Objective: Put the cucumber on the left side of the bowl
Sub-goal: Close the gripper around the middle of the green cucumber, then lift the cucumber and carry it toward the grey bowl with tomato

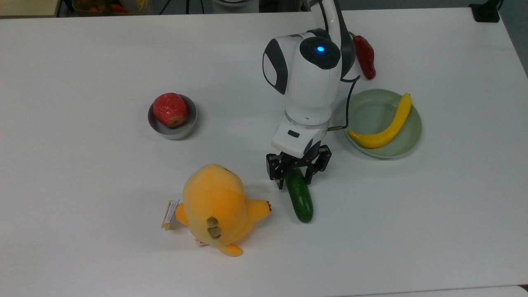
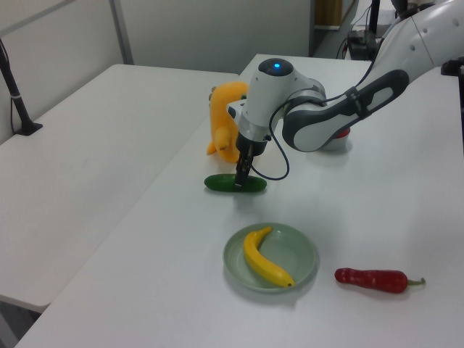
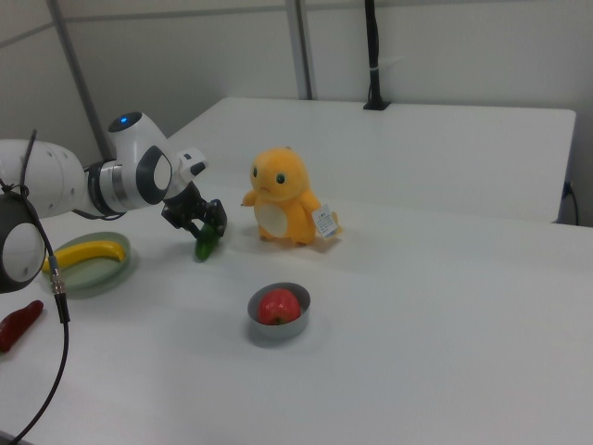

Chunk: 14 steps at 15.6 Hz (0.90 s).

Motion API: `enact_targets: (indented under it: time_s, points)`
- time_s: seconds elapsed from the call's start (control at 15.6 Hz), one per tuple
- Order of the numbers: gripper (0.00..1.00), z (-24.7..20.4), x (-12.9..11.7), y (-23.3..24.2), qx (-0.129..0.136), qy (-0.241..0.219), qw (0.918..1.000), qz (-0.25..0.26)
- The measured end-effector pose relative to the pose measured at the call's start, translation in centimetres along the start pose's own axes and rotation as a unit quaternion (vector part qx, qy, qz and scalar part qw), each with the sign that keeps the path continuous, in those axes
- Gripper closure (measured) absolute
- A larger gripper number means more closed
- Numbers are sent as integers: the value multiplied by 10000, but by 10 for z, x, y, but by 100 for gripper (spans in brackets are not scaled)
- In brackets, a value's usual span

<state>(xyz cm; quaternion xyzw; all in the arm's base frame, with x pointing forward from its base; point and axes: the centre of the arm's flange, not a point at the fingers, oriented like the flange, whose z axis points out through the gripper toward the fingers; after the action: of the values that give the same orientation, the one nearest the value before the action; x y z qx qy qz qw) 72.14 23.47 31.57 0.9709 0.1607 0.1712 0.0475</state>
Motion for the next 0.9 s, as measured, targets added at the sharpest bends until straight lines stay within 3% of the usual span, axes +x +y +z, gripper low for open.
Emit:
enact_targets:
  time_s: [0.13, 0.45, 0.71, 0.9]
  points:
    - [52, 1, 0, 0, -25, -2, 10000, -18]
    - [52, 0, 1, 4, -57, 15, 10000, -13]
    - [52, -36, 7, 25, -103, 201, 9997, 92]
    - [52, -67, -12, 24, -90, -36, 9999, 61]
